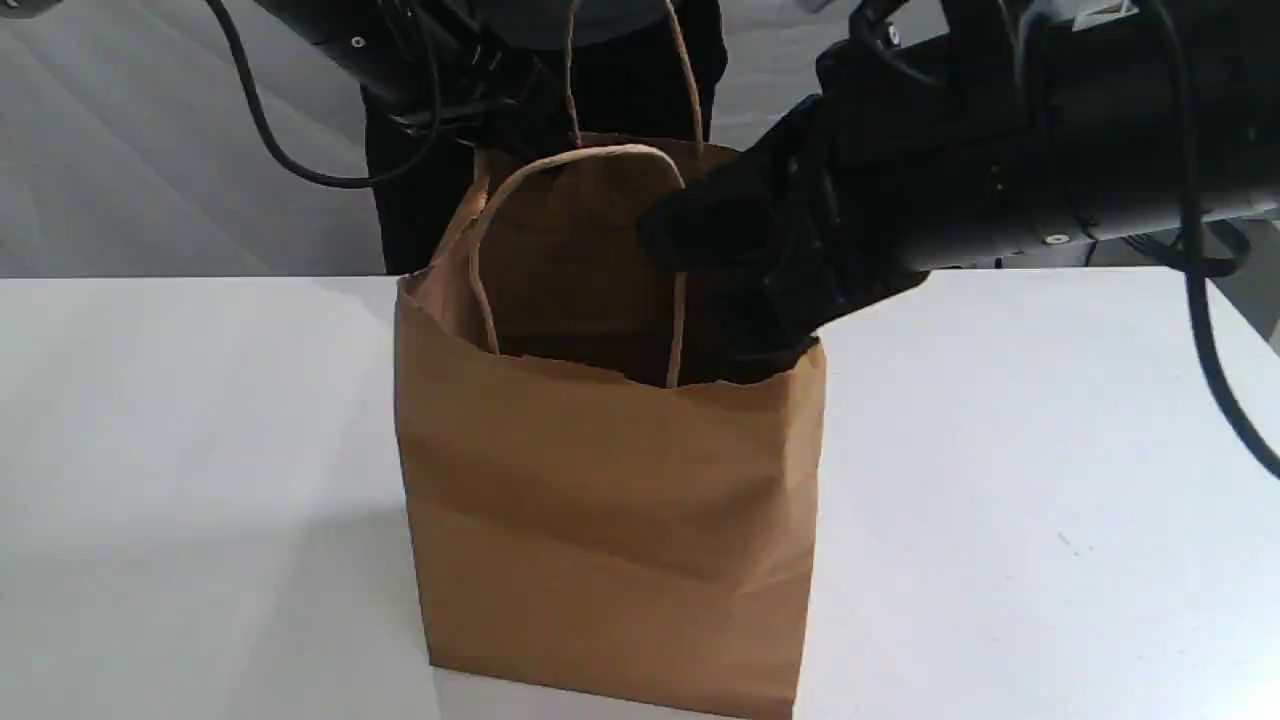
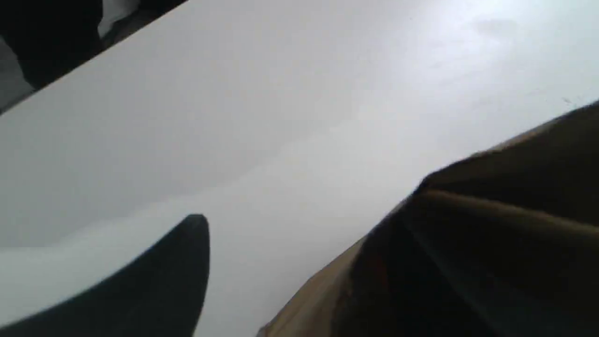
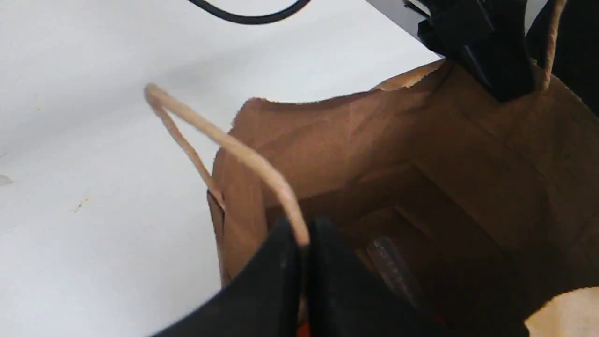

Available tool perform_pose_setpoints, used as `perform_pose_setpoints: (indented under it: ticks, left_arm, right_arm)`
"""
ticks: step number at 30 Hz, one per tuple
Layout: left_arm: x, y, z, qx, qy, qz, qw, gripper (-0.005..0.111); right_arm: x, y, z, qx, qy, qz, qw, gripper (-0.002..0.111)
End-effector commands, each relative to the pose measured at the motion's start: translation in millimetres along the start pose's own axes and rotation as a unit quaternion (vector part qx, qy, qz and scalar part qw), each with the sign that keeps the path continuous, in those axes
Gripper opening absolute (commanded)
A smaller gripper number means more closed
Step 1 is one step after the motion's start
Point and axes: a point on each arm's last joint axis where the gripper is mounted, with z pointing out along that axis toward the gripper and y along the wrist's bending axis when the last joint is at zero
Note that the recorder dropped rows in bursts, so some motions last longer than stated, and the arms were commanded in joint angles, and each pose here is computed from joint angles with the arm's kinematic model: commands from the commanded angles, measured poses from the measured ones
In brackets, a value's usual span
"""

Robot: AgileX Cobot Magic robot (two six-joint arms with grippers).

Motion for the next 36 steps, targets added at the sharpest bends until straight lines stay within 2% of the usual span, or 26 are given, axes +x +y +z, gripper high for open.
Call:
perform_pose_setpoints:
  ticks: [1, 13, 17, 20, 26, 28, 30, 36]
  left_arm:
    - [1.6, -1.9, -13.4, -0.013, 0.017, 0.0, 1.0, 0.057]
    - [-7.7, -21.1, -63.8, -0.022, -0.023, 0.012, 0.999, 0.057]
    - [-8.7, -23.8, -71.5, -0.025, -0.03, 0.014, 0.999, 0.054]
    - [-5.6, -22.9, -75.4, -0.041, -0.022, 0.007, 0.999, 0.044]
    - [-2.9, -25.9, -94.1, -0.073, -0.023, 0.022, 0.997, 0.009]
    - [-3.4, -28.5, -101.6, -0.077, -0.03, 0.025, 0.996, 0.0]
    - [-3.9, -31.8, -110.6, -0.081, -0.038, 0.029, 0.996, 0.0]
    - [-4.8, -41.6, -134.1, -0.088, -0.061, 0.034, 0.994, 0.0]
  right_arm:
    - [-0.8, 2.2, -1.6, -0.001, -0.007, 0.004, 1.0, 0.0]
    - [-1.9, 0.8, -1.6, 0.007, -0.012, 0.005, 1.0, 0.0]
    - [-2.4, 0.4, -1.6, 0.009, -0.015, 0.007, 1.0, 0.0]
    - [-2.4, 0.4, -1.6, 0.009, -0.015, 0.008, 1.0, 0.0]
    - [-2.4, 0.4, -1.6, 0.009, -0.015, 0.008, 1.0, 0.0]
    - [-2.7, 0.6, -1.6, 0.007, -0.017, 0.011, 1.0, 0.004]
    - [-2.9, 0.8, -1.6, 0.007, -0.018, 0.013, 1.0, 0.011]
    - [-4.4, -1.7, -1.8, 0.02, -0.027, 0.013, 0.999, 0.042]
